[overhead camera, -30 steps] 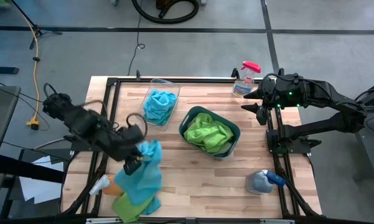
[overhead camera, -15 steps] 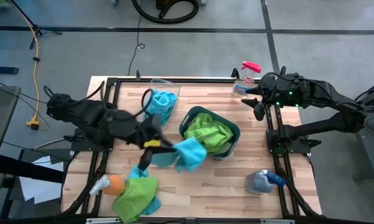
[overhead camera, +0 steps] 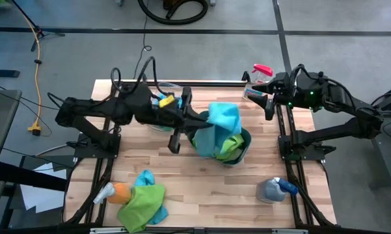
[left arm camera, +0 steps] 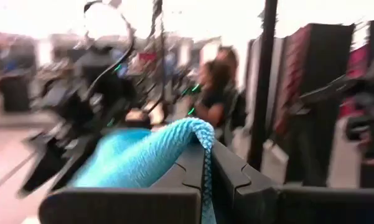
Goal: Sort microfiber towel by color & place in baskets
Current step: Put the blue microfiber towel into the transparent bin
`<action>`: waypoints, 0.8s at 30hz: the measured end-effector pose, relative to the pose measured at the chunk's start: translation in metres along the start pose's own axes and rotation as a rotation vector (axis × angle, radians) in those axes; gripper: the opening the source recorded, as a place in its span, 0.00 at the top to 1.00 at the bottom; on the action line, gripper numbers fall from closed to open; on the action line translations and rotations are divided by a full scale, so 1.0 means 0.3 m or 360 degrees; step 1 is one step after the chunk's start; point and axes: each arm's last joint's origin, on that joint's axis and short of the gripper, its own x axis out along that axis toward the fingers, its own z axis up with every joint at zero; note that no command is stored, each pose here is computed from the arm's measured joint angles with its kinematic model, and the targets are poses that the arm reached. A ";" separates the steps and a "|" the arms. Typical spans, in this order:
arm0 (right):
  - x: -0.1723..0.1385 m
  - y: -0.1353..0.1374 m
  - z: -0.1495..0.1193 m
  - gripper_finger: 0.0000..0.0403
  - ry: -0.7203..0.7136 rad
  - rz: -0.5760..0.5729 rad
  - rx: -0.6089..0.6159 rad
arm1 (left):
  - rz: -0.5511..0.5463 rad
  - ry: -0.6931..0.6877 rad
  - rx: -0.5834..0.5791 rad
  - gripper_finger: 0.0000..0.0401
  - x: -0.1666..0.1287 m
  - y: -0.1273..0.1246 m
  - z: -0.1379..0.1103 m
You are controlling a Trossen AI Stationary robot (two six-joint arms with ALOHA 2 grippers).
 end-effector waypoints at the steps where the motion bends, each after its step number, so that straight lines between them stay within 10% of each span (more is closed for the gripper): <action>1: 0.000 0.000 0.001 0.46 -0.0006 0.0003 0.0001 | -0.0041 -0.0041 -0.0010 1.00 0.001 0.007 -0.008; 24: 0.000 -0.001 -0.007 0.46 0.0037 0.0002 -0.0087 | 0.0086 -0.0300 -0.0198 1.00 -0.009 0.027 -0.170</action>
